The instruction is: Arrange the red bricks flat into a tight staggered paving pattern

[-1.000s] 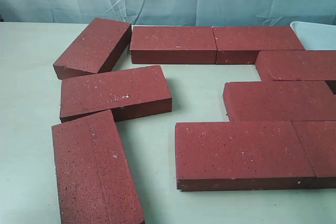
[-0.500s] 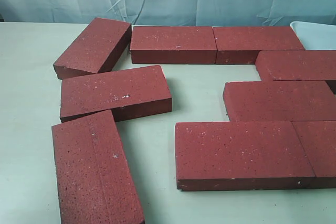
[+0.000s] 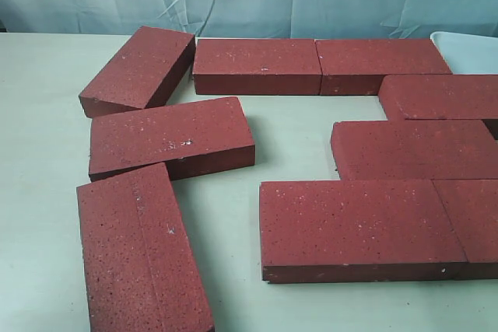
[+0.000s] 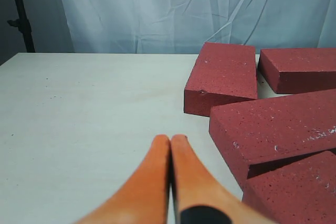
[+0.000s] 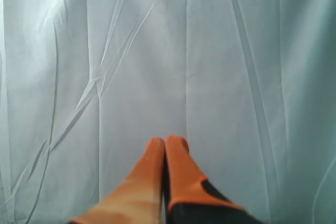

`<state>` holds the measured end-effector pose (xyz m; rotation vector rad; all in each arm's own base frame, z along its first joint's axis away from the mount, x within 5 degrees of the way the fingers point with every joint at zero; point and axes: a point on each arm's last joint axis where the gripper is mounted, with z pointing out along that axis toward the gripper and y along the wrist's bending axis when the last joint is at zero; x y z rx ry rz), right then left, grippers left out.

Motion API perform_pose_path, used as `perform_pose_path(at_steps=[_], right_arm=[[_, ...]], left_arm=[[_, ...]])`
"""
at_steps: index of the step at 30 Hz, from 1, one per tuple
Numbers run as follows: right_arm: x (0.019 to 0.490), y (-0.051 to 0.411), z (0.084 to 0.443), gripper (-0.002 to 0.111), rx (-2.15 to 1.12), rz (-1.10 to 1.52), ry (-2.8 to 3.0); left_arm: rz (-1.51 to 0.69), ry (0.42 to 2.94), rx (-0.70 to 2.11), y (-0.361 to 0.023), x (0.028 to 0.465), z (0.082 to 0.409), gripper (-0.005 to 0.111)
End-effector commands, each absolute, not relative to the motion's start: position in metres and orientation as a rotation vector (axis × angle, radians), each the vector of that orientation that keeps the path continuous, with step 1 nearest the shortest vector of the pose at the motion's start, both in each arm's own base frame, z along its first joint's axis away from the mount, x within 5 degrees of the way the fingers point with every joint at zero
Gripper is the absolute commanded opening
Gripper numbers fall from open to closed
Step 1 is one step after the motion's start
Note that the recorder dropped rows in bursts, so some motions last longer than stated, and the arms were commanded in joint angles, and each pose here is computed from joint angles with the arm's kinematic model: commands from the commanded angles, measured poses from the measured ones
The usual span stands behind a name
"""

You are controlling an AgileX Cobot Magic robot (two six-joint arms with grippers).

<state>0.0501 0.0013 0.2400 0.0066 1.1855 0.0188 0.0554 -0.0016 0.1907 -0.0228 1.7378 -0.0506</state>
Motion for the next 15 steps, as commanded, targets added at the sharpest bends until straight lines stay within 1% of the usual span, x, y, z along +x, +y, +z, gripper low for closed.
perform_pose_path(at_steps=[1, 6, 9, 15], right_arm=[[0.045, 0.0, 0.249, -0.001, 0.067, 0.093, 1.067], [0.043, -0.003, 0.257, -0.001, 0.153, 0.162, 1.035], [0.046, -0.003, 0.274, -0.001, 0.157, 0.164, 1.092], [0.06, -0.002, 0.319, -0.001, 0.169, 0.166, 1.262]], left_arm=[[-0.043, 1.722, -0.022, -0.001, 0.055, 0.192, 0.0], [-0.043, 1.722, -0.022, -0.001, 0.055, 0.192, 0.0], [-0.043, 1.722, -0.022, -0.001, 0.055, 0.192, 0.0], [-0.043, 1.722, -0.022, -0.001, 0.055, 0.192, 0.0]])
